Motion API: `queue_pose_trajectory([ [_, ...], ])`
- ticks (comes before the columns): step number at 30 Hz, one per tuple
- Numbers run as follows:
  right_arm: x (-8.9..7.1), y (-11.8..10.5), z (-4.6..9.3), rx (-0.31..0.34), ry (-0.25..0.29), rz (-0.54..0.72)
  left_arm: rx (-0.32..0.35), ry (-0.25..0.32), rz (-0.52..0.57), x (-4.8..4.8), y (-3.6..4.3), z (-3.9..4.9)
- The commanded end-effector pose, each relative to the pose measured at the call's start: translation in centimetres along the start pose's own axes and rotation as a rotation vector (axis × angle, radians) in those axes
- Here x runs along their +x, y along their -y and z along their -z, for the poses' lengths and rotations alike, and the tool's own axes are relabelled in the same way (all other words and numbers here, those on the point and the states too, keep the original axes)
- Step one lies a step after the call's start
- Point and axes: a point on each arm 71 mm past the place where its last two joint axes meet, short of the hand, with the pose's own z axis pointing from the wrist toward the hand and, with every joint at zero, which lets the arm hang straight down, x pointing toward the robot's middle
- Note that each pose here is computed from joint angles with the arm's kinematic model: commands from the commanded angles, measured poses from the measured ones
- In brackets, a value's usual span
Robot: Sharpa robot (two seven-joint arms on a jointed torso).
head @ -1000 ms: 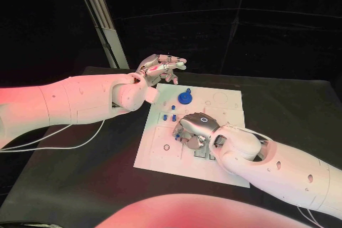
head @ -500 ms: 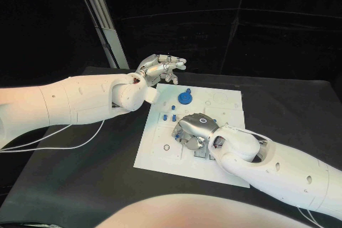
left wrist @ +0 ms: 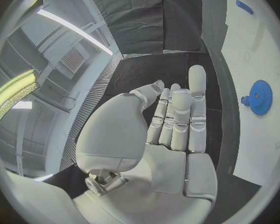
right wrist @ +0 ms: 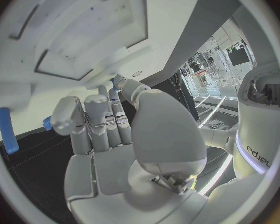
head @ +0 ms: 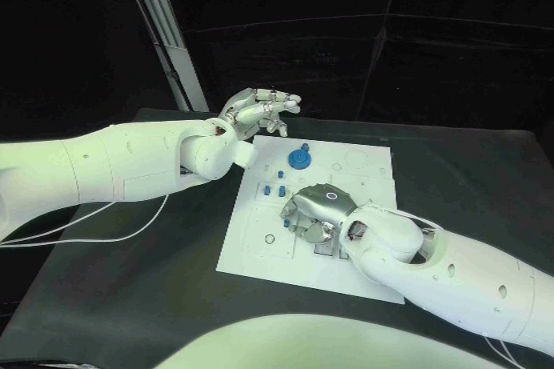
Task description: Assemble the parts on the task board
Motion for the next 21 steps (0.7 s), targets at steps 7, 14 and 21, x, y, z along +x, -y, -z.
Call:
queue_pose_trajectory([
  [7, -0.9, 0.0, 0.8, -0.020, 0.122, -0.058, 0.004, -0.010, 0.007, -0.03, 0.15, -0.07],
  [14, -1.5, 1.1, 3.2, 0.022, 0.127, -0.130, 0.004, -0.005, 0.006, -0.29, 0.17, 0.01],
  [21, -3.9, 4.2, 5.8, 0.149, 0.093, -0.154, 0.004, 0.000, 0.005, -0.56, 0.20, 0.16],
])
